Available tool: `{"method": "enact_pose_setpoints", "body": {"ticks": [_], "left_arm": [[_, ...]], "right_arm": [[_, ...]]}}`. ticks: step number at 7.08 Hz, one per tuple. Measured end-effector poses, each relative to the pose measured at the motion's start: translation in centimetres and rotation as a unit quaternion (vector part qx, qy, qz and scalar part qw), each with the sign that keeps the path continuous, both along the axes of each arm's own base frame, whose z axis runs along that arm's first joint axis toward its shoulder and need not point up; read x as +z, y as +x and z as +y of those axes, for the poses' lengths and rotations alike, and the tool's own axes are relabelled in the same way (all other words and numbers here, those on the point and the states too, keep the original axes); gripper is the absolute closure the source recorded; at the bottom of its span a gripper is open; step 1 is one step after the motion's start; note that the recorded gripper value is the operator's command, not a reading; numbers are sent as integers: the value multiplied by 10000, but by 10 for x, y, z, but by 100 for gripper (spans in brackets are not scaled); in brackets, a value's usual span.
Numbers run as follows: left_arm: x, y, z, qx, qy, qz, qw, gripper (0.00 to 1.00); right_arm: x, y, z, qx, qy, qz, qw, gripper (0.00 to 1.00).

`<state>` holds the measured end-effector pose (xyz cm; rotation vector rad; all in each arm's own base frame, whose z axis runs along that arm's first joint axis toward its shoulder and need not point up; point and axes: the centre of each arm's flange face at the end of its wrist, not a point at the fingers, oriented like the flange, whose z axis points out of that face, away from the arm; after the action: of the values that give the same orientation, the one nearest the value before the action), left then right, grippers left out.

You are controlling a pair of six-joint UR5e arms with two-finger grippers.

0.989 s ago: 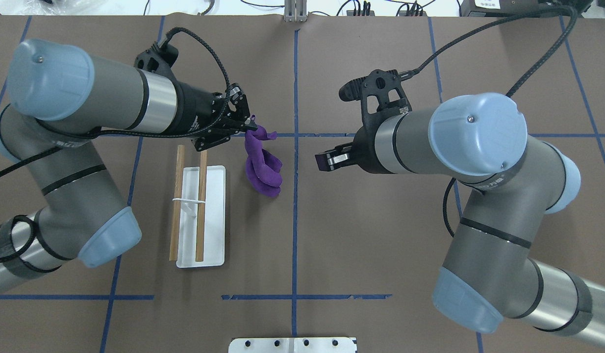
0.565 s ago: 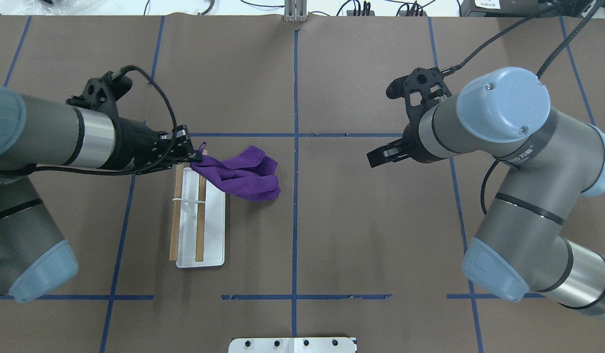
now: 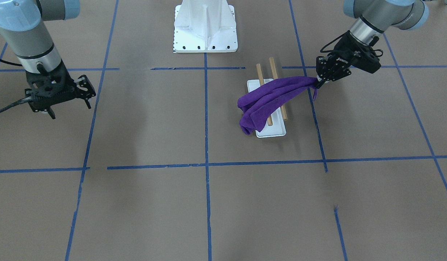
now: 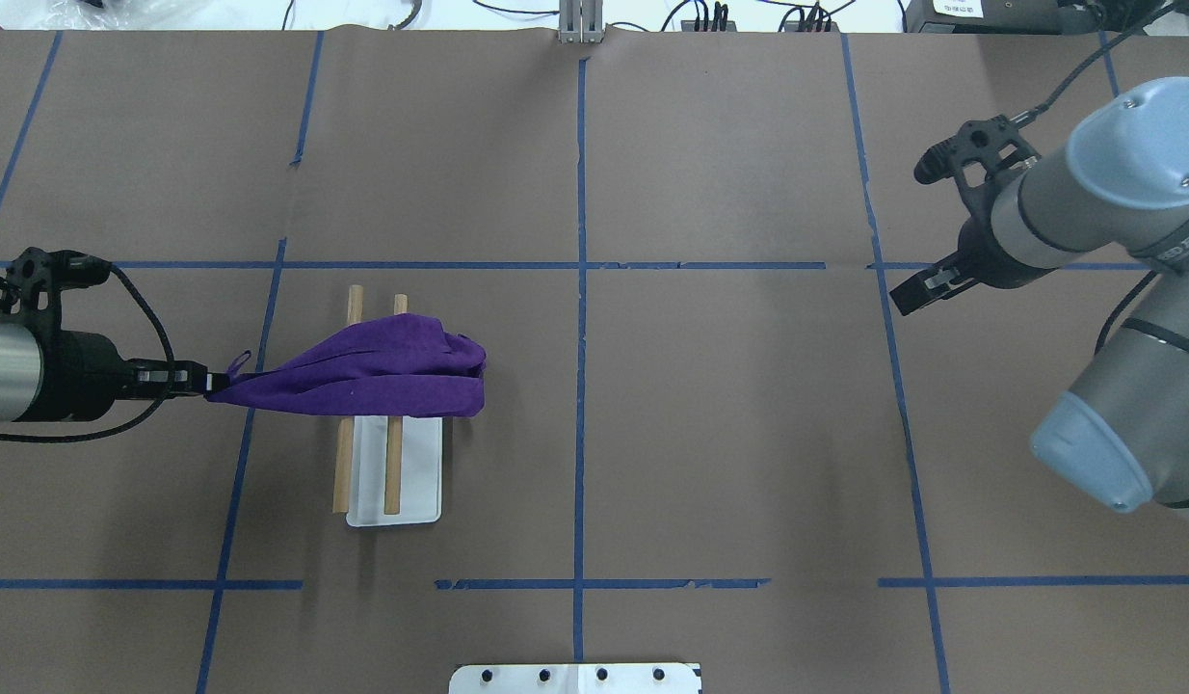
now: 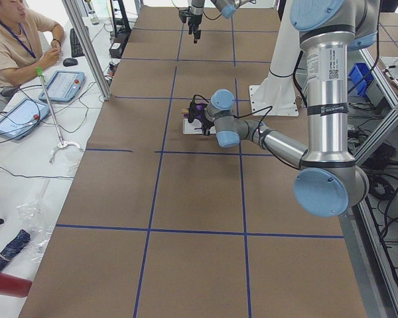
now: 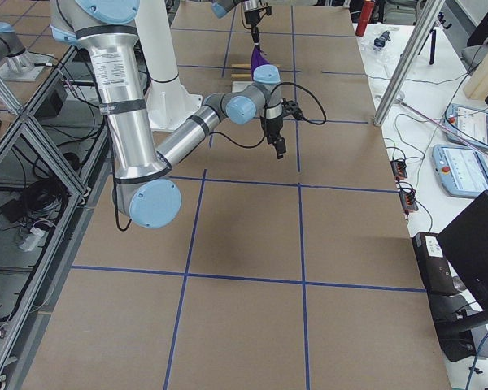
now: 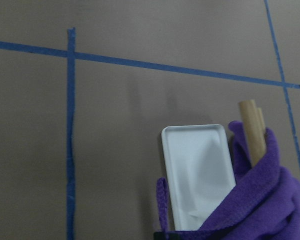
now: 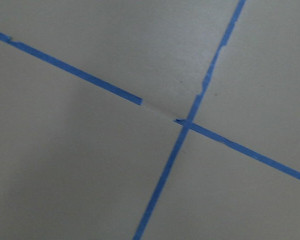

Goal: Hang towel on rack

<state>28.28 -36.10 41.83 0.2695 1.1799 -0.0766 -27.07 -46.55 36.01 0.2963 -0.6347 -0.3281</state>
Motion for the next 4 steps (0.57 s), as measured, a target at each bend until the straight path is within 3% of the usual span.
{"method": "enact_pose_setpoints", "body": {"ticks": [2,3,4], "left_arm": [[16,3,-2,54,30,-69,10000,0],[21,1,-2,180,173,-150,9996,0],[35,-12,-7,399,543,-362,9971,0]], "right_arm": [[35,28,-2,135,-251,181,9994,0],[58,41,1,257,-451,312,9982,0],[85,61,2,462,-699,471,9954,0]]}}
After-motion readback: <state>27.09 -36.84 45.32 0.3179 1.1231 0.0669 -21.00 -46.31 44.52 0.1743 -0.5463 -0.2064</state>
